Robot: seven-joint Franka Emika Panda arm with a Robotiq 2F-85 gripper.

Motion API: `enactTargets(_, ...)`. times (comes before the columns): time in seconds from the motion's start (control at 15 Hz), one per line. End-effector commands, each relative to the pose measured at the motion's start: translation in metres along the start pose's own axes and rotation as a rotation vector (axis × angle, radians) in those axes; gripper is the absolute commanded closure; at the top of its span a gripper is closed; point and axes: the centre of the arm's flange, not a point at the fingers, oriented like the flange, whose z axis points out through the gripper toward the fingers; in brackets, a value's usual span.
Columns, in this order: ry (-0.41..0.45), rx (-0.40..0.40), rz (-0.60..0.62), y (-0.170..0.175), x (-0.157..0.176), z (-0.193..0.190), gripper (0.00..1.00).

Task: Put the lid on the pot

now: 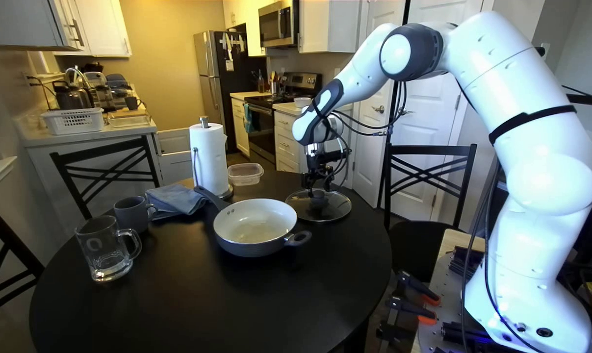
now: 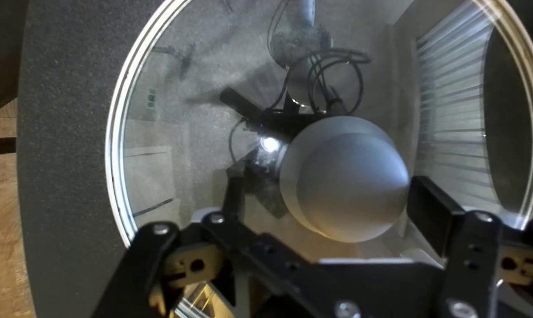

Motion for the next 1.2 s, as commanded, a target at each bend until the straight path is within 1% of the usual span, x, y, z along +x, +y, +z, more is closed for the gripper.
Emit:
enactTargets(0.0,-0.022,0.040,0.001,-0.0004,0.0025,-0.0042,0.37)
enactTargets(0.27,-0.029,0.054,0.007,-0.0021,0.0031,-0.0064,0.65)
enactTargets(0.33,-0.031,0.054,0.009,-0.0018,0.0033,-0.0063,0.68)
enactTargets(0.8,-0.041,0.038,0.010,-0.0020,0.0033,-0.0074,0.68)
enactTargets(0.87,-0.042,0.039,0.011,-0.0019,0.0033,-0.0071,0.54)
enactTargets(0.93,-0.045,0.040,0.011,-0.0019,0.0031,-0.0066,0.18)
enactTargets(1.0,-0.050,0.042,0.011,-0.0019,0.0029,-0.0060,0.16)
enactTargets(1.07,-0.059,0.044,0.009,-0.0021,0.0022,-0.0052,0.11)
enactTargets(1.13,-0.069,0.044,0.006,-0.0025,0.0012,-0.0044,0.04)
